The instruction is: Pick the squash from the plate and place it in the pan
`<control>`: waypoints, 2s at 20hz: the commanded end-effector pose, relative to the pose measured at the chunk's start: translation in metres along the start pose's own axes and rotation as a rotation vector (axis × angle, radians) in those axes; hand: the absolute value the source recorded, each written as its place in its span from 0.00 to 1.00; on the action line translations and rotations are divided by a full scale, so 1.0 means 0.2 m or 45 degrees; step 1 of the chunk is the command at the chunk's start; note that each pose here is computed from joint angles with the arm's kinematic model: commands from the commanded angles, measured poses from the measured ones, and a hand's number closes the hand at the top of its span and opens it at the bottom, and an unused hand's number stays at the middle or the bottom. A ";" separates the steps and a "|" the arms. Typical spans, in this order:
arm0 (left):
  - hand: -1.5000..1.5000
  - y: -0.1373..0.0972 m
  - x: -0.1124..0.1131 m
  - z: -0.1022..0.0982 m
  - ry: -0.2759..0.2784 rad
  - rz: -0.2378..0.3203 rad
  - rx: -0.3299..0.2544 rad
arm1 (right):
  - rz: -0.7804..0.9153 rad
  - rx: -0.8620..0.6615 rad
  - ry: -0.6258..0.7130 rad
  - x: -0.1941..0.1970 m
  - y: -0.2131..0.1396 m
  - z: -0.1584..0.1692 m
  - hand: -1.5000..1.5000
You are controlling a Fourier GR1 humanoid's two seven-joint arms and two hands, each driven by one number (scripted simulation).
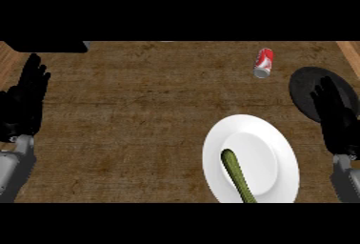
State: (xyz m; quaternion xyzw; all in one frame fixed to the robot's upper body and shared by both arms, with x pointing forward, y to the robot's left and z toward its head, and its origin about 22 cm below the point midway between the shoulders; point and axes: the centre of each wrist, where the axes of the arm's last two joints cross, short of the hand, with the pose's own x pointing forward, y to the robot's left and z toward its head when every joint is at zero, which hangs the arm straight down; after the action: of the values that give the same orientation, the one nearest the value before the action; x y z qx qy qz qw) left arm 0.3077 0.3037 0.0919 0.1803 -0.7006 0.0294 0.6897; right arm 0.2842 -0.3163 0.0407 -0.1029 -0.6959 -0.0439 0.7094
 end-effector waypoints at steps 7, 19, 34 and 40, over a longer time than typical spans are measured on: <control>0.50 -0.23 -0.05 0.09 0.077 0.177 -0.288 | 0.161 1.151 -0.386 0.37 0.37 -0.02 1.00; 0.50 -0.18 -0.13 0.16 0.087 0.203 -0.289 | 0.523 1.313 -0.795 0.39 -0.29 -0.11 0.00; 0.50 -0.14 -0.10 0.14 0.076 0.224 -0.276 | 1.234 1.607 -0.841 0.65 0.27 -0.07 0.00; 0.50 -0.15 -0.10 0.19 0.091 0.231 -0.300 | 1.607 1.850 -0.643 0.62 0.34 0.01 0.00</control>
State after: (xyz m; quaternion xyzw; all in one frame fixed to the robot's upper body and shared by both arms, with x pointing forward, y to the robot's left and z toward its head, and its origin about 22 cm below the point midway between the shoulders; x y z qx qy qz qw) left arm 0.2795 0.2731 0.0639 0.0389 -0.6877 0.0159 0.7248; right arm 0.3040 -0.2482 0.1579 0.0122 -0.5756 0.7460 0.3348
